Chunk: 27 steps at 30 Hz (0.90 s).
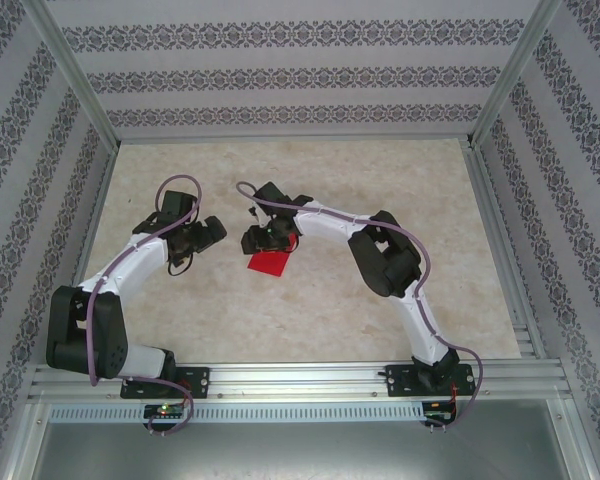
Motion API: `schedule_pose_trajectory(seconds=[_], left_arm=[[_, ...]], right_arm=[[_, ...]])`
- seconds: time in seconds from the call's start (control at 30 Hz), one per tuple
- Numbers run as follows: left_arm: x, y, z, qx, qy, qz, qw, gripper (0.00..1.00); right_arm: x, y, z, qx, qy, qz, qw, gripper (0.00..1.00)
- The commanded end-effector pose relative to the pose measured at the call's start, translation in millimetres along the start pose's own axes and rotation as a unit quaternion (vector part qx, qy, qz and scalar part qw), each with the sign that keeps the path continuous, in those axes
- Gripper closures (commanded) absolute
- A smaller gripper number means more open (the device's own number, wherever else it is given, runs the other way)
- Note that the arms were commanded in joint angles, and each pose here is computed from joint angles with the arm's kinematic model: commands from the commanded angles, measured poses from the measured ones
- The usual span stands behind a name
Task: Fold a paper plane with a square sheet of paper (pick it up from the middle)
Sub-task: Rotate the paper at the center of the table.
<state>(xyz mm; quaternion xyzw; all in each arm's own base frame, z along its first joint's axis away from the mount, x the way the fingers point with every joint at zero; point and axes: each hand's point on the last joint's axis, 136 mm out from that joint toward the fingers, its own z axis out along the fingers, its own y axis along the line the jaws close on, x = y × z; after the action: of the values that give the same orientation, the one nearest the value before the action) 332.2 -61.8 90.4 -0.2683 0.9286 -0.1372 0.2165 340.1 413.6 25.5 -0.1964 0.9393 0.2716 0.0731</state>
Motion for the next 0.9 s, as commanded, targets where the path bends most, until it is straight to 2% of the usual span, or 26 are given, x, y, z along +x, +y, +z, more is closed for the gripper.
schedule_pose_trajectory(seconds=[0.0, 0.1, 0.23, 0.37, 0.5, 0.6, 0.7, 0.87], left_arm=[[-10, -9, 1, 0.025, -0.012, -0.008, 1.000, 0.00], [-8, -16, 3, 0.043, -0.005, -0.003, 0.999, 0.03], [-2, -33, 8, 0.094, 0.012, 0.000, 0.995, 0.09], [2, -46, 11, 0.130, 0.025, 0.005, 0.991, 0.22], [14, -71, 10, 0.169, 0.039, 0.030, 0.984, 0.36], [32, -101, 9, 0.215, 0.064, 0.055, 0.973, 0.44], [57, -133, 10, 0.254, 0.094, 0.084, 0.959, 0.50], [101, -176, 24, 0.277, 0.145, 0.134, 0.940, 0.66]], right_arm=[[50, -14, -7, 0.017, 0.087, -0.077, 0.993, 0.47], [73, -32, -26, 0.025, 0.113, -0.102, 0.988, 0.47], [74, -44, -54, 0.020, 0.095, -0.092, 0.991, 0.47], [57, -42, -93, -0.003, 0.009, -0.039, 0.999, 0.46], [50, -64, -128, -0.006, -0.077, 0.068, 0.995, 0.43], [60, -79, -136, 0.000, -0.106, 0.122, 0.987, 0.43], [71, -90, -136, 0.016, -0.110, 0.147, 0.983, 0.43], [80, -103, -124, -0.004, -0.103, 0.191, 0.976, 0.45]])
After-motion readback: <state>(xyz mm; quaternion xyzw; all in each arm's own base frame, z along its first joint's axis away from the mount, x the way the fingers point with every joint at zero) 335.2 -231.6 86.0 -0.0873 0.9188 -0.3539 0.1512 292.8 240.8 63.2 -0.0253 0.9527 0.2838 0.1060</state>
